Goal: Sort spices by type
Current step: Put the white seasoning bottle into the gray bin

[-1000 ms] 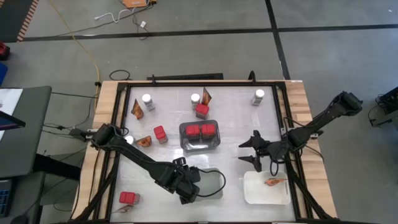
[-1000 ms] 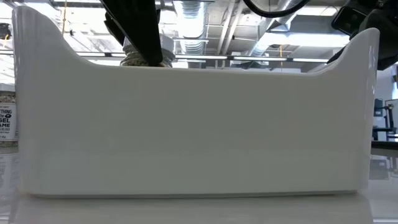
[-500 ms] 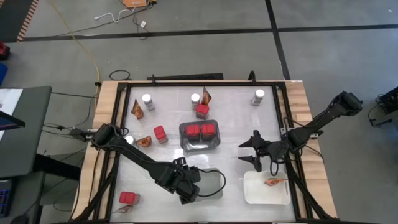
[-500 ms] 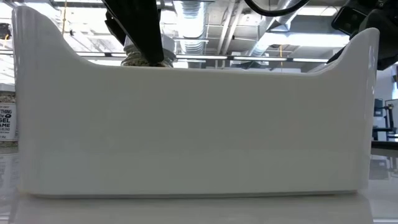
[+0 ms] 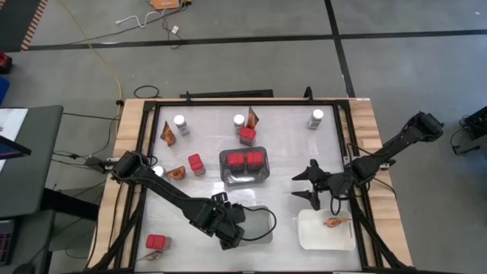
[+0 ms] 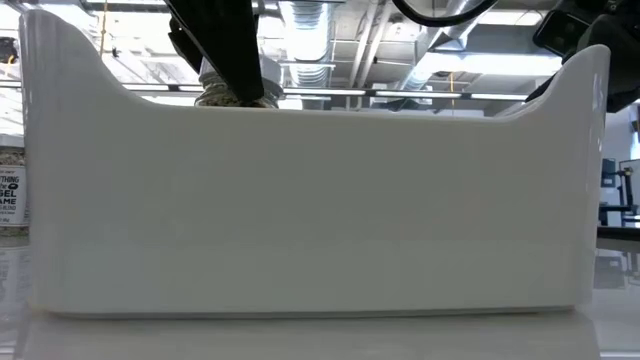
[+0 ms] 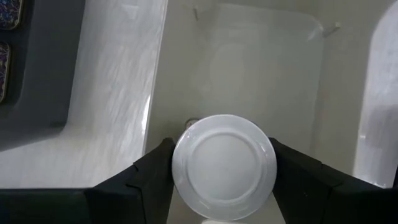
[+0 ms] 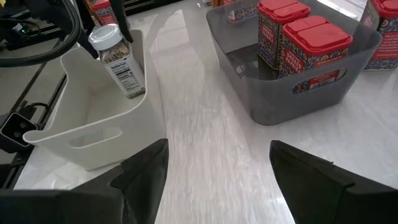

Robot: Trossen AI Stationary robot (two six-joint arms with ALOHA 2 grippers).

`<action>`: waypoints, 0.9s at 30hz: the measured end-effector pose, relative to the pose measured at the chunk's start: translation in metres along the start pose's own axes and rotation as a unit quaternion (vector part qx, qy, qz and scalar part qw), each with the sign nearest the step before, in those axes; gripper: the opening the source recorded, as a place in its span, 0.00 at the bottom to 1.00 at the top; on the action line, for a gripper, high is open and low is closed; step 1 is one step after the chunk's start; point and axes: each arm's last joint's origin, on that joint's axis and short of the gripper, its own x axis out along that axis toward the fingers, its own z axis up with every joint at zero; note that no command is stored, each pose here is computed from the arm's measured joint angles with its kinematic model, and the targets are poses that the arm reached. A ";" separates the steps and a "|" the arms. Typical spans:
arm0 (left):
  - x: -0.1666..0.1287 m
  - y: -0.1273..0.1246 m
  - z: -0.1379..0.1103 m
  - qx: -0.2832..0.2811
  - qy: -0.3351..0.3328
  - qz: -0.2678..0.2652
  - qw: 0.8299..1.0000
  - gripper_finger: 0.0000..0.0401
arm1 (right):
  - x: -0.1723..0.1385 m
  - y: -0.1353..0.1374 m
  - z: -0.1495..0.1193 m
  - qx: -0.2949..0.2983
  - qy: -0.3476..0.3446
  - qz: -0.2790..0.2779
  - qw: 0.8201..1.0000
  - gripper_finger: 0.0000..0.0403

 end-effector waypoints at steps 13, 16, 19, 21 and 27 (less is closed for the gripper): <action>0.000 0.000 0.000 -0.004 0.000 0.001 1.000 0.66 | 0.000 0.000 0.000 0.000 0.000 0.000 1.000 0.76; 0.000 0.000 0.000 -0.015 0.000 0.001 1.000 0.68 | 0.000 0.000 0.000 0.000 0.000 0.000 1.000 0.76; 0.000 0.000 0.000 -0.015 0.000 0.001 1.000 0.69 | 0.000 0.000 0.000 0.004 0.000 0.000 1.000 0.76; 0.000 0.000 0.000 -0.015 0.001 0.001 1.000 0.69 | 0.000 0.000 0.000 0.004 0.000 0.000 1.000 0.76; 0.001 0.004 0.002 -0.012 0.012 -0.003 1.000 0.69 | 0.000 0.000 0.000 0.004 0.000 0.000 1.000 0.76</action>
